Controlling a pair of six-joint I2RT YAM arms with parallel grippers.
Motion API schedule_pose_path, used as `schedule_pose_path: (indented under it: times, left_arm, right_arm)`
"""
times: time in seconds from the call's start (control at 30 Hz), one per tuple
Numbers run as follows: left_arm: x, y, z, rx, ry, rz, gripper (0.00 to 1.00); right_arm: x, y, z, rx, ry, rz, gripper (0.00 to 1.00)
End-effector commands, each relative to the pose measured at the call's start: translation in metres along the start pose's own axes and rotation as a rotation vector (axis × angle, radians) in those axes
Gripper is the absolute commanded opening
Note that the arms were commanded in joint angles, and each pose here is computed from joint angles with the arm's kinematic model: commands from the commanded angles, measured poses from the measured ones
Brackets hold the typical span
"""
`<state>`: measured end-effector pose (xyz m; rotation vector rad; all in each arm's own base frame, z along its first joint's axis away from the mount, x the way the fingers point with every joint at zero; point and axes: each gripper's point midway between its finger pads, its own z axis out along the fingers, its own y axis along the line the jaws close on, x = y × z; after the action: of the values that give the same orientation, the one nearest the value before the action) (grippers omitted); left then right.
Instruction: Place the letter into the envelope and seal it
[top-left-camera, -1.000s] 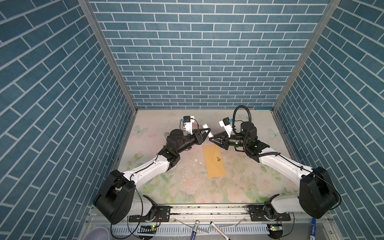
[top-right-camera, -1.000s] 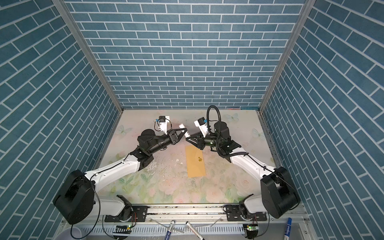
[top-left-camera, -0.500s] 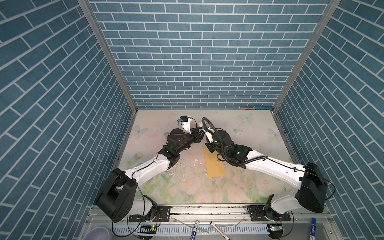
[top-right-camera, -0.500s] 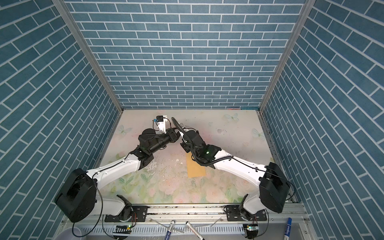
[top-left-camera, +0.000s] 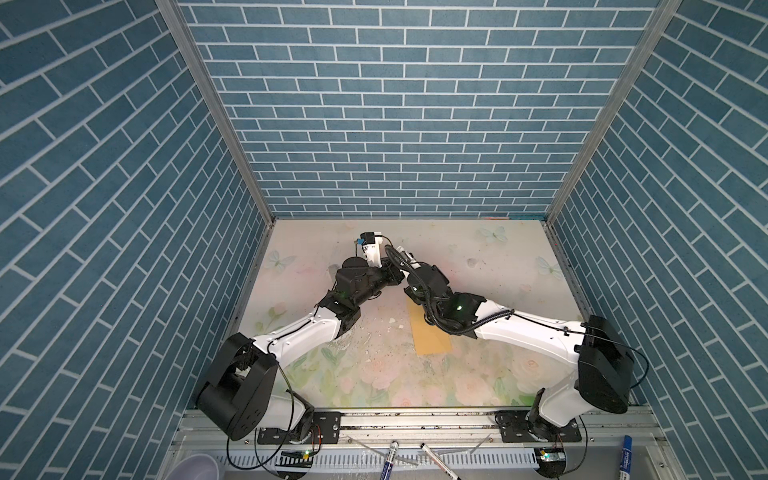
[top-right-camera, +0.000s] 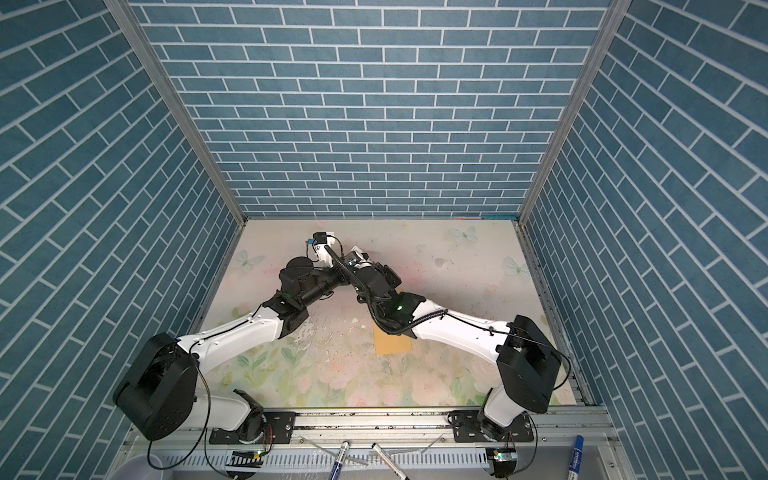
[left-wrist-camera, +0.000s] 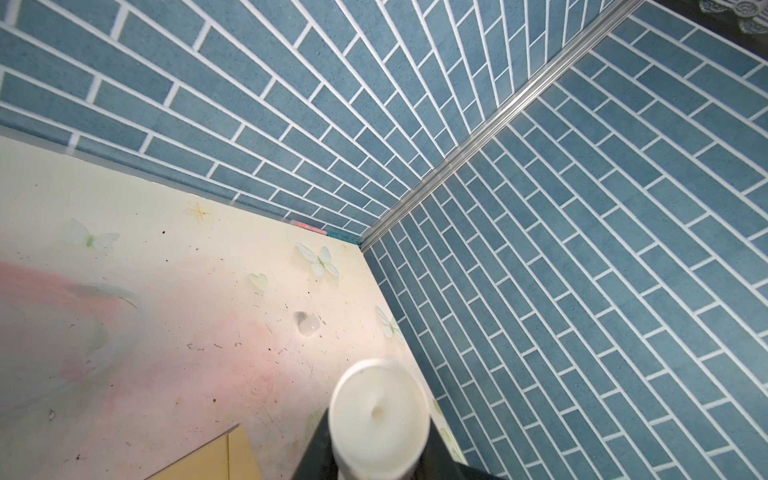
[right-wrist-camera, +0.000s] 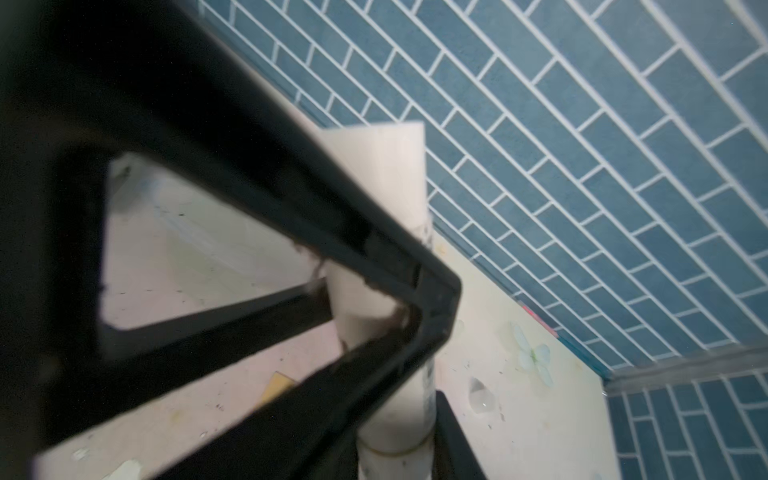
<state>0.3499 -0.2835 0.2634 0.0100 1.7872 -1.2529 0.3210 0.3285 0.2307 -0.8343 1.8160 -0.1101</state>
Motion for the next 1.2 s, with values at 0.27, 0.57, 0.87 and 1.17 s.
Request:
schedule_pose_path:
  times: [0.27, 0.57, 0.87, 1.17]
  left_arm:
    - [-0.007, -0.049, -0.019, 0.166, 0.051, 0.049, 0.00]
    - [-0.006, -0.059, -0.018, 0.216, 0.074, 0.039, 0.00]
    - [-0.002, -0.059, -0.015, 0.225, 0.094, 0.029, 0.00]
    - [0.001, -0.057, -0.012, 0.227, 0.111, 0.017, 0.00]
  right_arm:
    - [-0.005, 0.009, -0.070, -0.854, -0.156, 0.441, 0.68]
    - [-0.005, 0.007, -0.081, -1.048, -0.195, 0.519, 0.64]
    - [-0.004, 0.007, -0.074, -1.055, -0.194, 0.538, 0.45]
    - [-0.005, 0.004, -0.072, -1.046, -0.202, 0.553, 0.35]
